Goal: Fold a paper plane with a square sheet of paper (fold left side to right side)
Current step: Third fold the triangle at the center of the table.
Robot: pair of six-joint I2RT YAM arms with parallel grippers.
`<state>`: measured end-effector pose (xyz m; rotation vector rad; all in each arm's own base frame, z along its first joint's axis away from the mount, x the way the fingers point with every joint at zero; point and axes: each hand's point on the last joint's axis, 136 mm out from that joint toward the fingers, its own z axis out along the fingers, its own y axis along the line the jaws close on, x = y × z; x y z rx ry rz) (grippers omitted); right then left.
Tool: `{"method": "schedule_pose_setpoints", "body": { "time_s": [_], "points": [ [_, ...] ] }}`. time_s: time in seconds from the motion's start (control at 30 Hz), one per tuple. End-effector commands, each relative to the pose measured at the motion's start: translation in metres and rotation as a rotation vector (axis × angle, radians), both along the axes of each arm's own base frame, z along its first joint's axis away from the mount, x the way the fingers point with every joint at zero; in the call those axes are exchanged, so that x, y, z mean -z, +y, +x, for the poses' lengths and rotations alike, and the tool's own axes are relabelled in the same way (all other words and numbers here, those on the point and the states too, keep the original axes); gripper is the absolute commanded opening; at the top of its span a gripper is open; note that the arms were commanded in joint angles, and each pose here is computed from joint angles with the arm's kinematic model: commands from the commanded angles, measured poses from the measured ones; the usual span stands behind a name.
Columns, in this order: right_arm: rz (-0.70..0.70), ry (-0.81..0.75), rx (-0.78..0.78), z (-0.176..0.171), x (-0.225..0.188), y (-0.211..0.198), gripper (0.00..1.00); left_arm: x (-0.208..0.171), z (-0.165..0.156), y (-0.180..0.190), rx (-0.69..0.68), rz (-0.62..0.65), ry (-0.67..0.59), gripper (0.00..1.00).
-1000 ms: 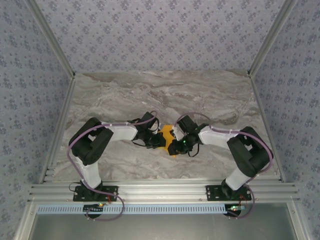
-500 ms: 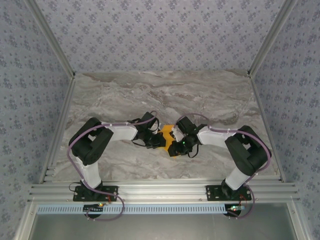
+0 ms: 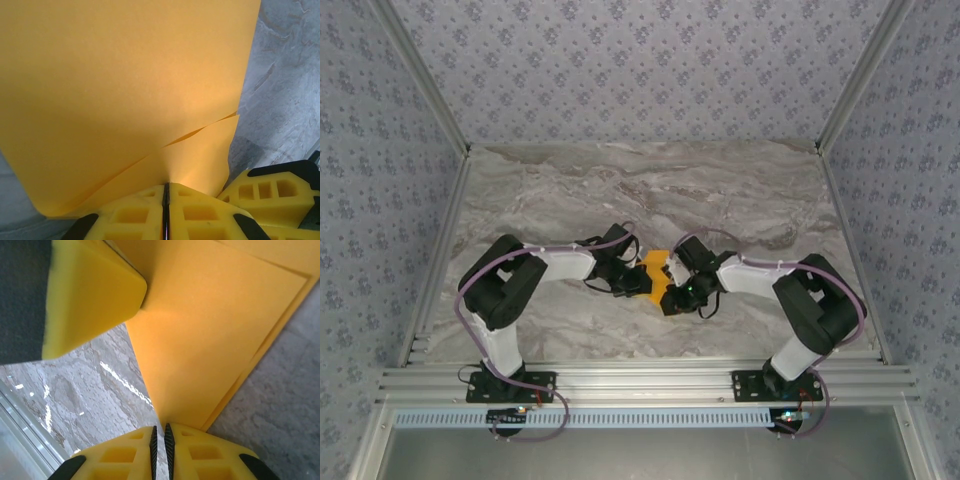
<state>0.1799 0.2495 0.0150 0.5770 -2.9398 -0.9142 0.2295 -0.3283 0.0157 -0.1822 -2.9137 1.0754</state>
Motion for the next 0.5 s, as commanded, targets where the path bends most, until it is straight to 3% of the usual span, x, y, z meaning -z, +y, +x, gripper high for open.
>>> {"method": "schedule_pose_setpoints", "body": {
  "time_s": [0.0,0.23,0.47],
  "points": [
    [-0.163,0.14,-0.006,-0.044,0.023,-0.039,0.18,0.036,-0.007,0.03,-0.028,0.168,0.04,0.09],
    [-0.156,0.117,-0.023,-0.046,0.009,-0.042,0.17,0.034,-0.006,0.03,-0.03,0.165,0.037,0.09],
    [0.009,-0.024,-0.022,-0.019,-0.043,-0.015,0.16,0.029,-0.004,0.026,-0.028,0.149,0.03,0.09]
  ]
}}
